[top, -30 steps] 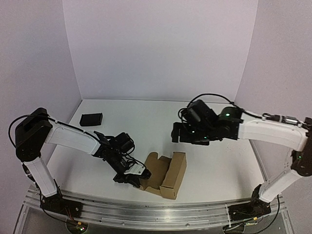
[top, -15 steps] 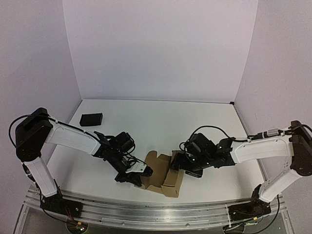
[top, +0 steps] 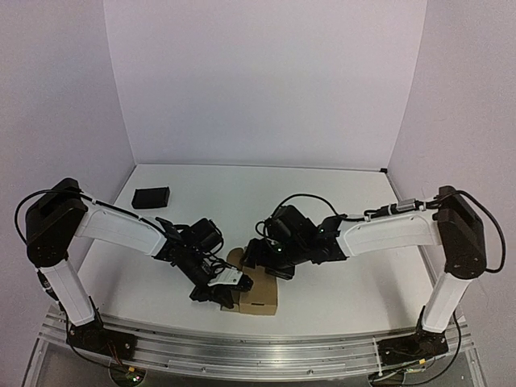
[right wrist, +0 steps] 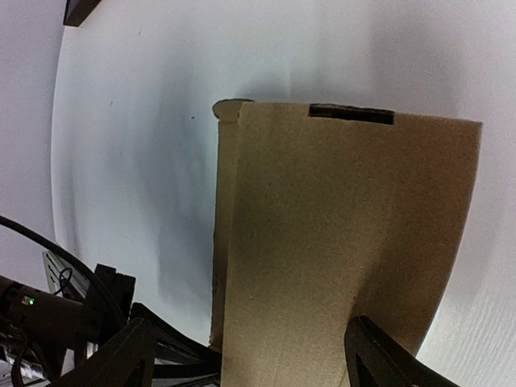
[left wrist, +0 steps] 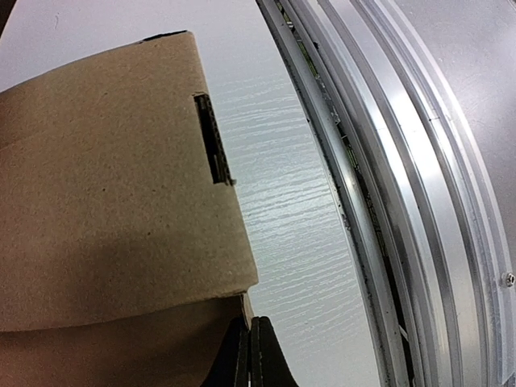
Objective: Fold the paper box
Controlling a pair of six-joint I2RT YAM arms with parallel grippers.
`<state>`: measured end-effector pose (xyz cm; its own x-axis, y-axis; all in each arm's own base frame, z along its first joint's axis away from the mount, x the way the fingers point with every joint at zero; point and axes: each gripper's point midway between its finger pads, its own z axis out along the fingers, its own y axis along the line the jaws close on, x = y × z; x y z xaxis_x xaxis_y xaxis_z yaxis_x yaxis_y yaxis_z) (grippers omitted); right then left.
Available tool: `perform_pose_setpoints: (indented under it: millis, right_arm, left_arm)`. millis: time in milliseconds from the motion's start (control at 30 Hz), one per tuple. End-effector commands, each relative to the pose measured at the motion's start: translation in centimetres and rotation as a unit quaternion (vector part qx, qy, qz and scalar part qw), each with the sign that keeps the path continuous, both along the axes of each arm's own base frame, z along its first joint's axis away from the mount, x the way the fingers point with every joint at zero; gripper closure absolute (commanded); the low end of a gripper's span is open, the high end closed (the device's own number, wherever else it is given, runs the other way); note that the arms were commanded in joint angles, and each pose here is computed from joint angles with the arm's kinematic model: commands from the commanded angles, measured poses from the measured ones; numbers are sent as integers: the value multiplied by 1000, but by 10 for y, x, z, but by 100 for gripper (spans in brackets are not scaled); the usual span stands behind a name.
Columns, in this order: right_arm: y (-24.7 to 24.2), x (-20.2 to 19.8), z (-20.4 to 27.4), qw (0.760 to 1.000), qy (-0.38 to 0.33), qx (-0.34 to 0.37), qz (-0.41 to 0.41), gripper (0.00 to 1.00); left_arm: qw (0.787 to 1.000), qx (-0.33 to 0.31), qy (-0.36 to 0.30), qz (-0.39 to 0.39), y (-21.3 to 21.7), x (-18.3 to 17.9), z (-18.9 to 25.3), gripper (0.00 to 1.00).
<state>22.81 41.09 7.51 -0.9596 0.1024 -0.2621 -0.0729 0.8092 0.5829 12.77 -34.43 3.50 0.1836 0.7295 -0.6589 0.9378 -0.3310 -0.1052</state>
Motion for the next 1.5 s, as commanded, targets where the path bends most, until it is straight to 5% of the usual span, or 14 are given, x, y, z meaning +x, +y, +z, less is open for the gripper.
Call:
perform_pose_setpoints:
  millis: [0,433,833,1267,1467]
  right_arm:
    - [-19,-23,-46,994,47,-93,33,18]
    - [-24,-21,-52,992,44,-111,32,18]
    - [-12,-15,-58,993,61,-103,7,18]
    - [-14,-3,-50,993,45,-103,-36,18]
    - [-47,9,-27,979,-20,-200,-41,16]
  left_arm:
    - [999,-36,-20,11,-18,13,19,100]
    - [994,-74,-20,74,-30,26,47,100]
    - [992,-115,37,32,-48,-6,56,100]
    - [990,-86,-43,103,-45,11,29,100]
    - [988,-97,-48,114,-47,14,29,100]
